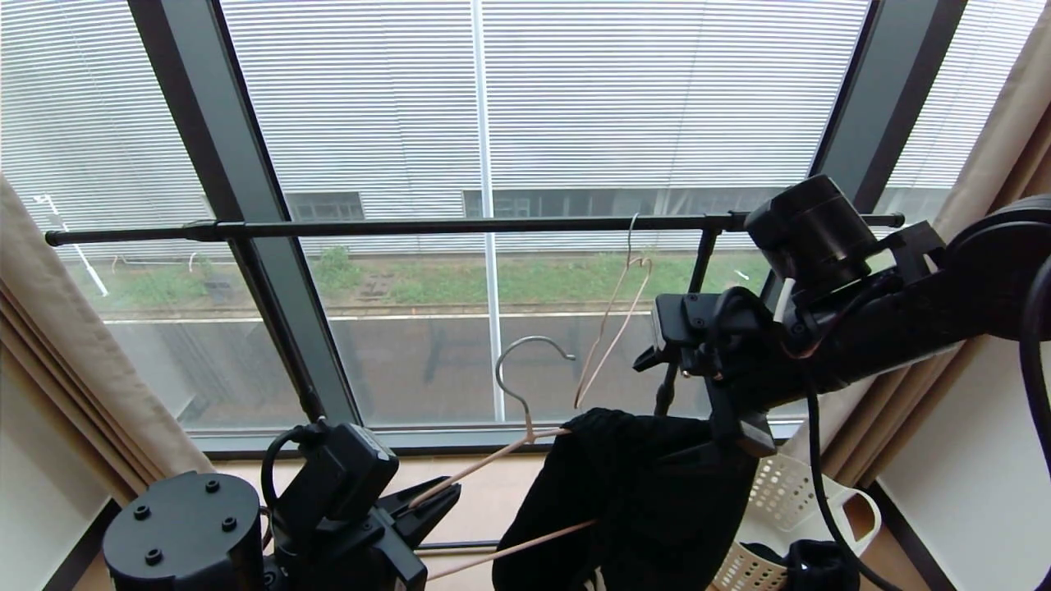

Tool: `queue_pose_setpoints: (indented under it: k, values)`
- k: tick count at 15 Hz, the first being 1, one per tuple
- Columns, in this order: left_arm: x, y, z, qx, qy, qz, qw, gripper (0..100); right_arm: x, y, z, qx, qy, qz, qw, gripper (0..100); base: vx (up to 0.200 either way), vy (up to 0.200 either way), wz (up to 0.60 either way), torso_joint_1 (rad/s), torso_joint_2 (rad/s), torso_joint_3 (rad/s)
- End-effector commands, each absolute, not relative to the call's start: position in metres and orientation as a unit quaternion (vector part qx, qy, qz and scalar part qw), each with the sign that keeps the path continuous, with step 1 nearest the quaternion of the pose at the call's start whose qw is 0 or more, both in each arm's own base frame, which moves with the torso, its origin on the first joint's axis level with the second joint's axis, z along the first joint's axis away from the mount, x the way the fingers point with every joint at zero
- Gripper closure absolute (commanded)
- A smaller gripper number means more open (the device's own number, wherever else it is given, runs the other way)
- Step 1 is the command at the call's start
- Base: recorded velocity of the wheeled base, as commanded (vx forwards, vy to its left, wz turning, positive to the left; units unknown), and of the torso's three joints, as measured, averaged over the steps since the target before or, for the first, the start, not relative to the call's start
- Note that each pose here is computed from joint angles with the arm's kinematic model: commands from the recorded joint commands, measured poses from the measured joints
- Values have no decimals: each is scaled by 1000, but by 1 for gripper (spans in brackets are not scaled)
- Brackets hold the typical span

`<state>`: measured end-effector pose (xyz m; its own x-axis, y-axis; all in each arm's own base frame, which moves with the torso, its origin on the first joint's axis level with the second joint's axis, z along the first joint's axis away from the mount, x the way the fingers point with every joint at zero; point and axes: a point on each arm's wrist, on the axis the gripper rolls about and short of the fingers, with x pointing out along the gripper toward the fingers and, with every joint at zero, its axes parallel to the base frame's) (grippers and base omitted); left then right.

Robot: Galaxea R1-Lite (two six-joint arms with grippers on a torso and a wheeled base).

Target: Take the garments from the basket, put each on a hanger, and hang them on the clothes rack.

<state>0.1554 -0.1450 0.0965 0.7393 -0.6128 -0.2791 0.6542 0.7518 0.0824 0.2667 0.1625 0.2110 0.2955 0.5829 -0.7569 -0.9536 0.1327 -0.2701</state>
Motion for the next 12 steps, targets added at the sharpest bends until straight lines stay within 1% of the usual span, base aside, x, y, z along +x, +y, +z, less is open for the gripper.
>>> queue_pose_setpoints:
  k: [1, 4, 6, 8, 12]
  values:
    - [154, -145, 97, 87, 116, -343, 928, 100, 275, 169, 205, -376, 252, 543, 707, 0, 0, 0, 0, 0, 0, 0]
    - [154, -145, 98, 87, 114, -343, 928, 100, 284, 184, 202, -378, 246, 552, 701, 0, 0, 0, 0, 0, 0, 0]
    - [153, -144, 99, 87, 111, -344, 928, 100, 283, 197, 200, -381, 241, 564, 692, 0, 0, 0, 0, 0, 0, 0]
    - [153, -144, 99, 86, 111, -344, 928, 100, 283, 204, 199, -369, 247, 565, 696, 0, 0, 0, 0, 0, 0, 0]
    - [153, -145, 100, 86, 111, -344, 928, 100, 278, 206, 195, -357, 257, 576, 689, 0, 0, 0, 0, 0, 0, 0]
